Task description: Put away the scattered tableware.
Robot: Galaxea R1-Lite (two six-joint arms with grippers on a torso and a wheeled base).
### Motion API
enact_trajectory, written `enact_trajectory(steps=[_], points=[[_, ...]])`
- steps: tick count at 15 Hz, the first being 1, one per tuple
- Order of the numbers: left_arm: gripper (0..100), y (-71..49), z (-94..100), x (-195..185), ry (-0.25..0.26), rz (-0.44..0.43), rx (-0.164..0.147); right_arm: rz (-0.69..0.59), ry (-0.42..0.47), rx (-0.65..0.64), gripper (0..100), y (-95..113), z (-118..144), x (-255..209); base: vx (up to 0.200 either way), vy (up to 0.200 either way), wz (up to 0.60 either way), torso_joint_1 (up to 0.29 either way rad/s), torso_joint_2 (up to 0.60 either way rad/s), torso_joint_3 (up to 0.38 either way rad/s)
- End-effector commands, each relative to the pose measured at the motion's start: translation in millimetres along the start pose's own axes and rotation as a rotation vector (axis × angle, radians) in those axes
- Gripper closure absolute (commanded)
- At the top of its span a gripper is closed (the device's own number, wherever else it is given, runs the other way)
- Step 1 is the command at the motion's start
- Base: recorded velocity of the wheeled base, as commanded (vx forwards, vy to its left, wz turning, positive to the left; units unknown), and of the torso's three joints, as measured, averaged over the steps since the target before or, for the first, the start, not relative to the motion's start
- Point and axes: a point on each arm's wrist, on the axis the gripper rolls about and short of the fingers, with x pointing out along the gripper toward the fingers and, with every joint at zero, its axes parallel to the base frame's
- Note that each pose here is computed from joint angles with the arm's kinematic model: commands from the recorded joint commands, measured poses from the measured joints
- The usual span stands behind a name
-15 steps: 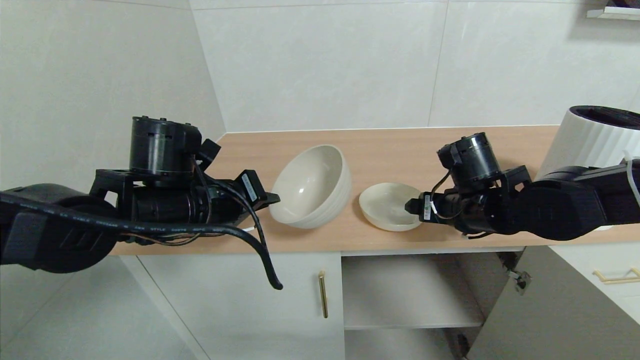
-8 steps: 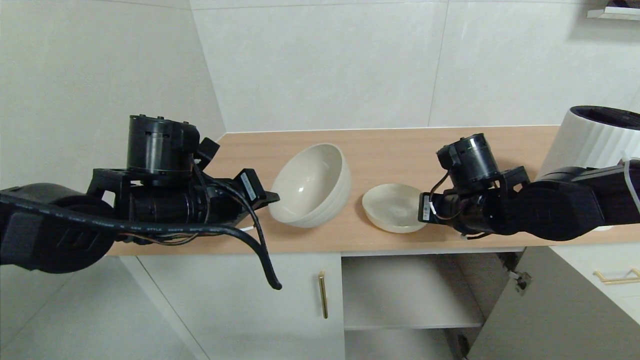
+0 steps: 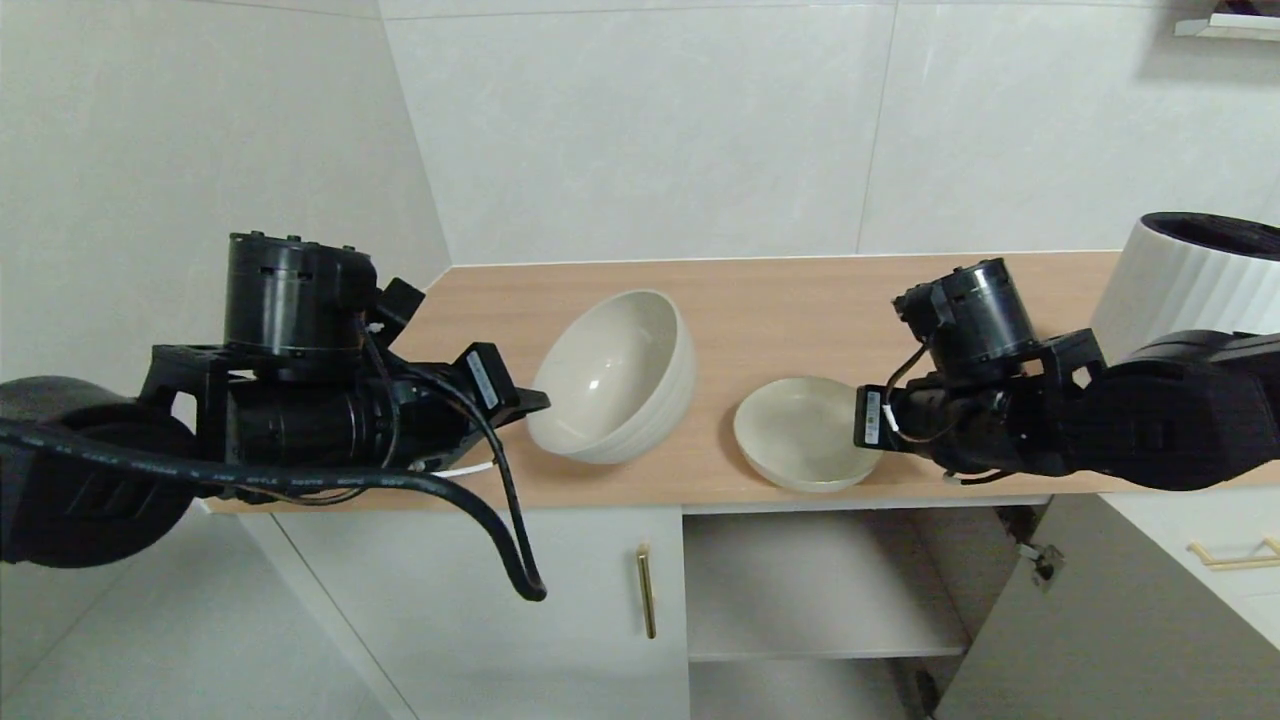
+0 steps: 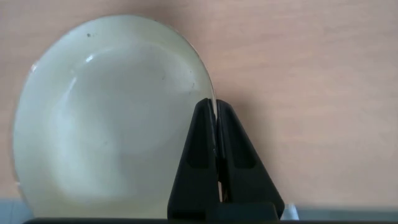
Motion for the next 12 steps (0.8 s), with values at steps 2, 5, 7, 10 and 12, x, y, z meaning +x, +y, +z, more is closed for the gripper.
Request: enact_trajectory(steps=[2, 5, 7, 10, 12], points=[[100, 1.2, -9.9, -31.8, -0.013, -0.018, 0.04, 0.11, 0.006, 0.008, 100, -18.9, 3.9, -57.6, 0.0, 0.0, 0.0, 0.0, 0.0, 0.0], [100, 11.7, -34.7, -60.0, 0.019, -0.013, 0.118, 0.218, 0.101, -0.023, 100, -30.0, -2.4, -108.8, 0.0, 0.0, 0.0, 0.0, 0.0, 0.0], [100, 12.4, -49.3, -79.0, 0.062, -0.018, 0.152, 0.252, 0.159, -0.075, 100, -38.8, -23.7, -122.3, 0.0, 0.0, 0.0, 0.0, 0.0, 0.0], [100, 16.2, -64.0, -92.9, 0.135, 0.0, 0.197, 0.281, 0.158, -0.161, 100, -48.1, -45.7, -122.9, 0.0, 0.0, 0.0, 0.0, 0.0, 0.0], [100, 20.0, -71.6, -90.8, 0.172, 0.009, 0.232, 0.287, 0.161, -0.189, 100, -50.5, -56.3, -116.9, 0.0, 0.0, 0.0, 0.0, 0.0, 0.0]])
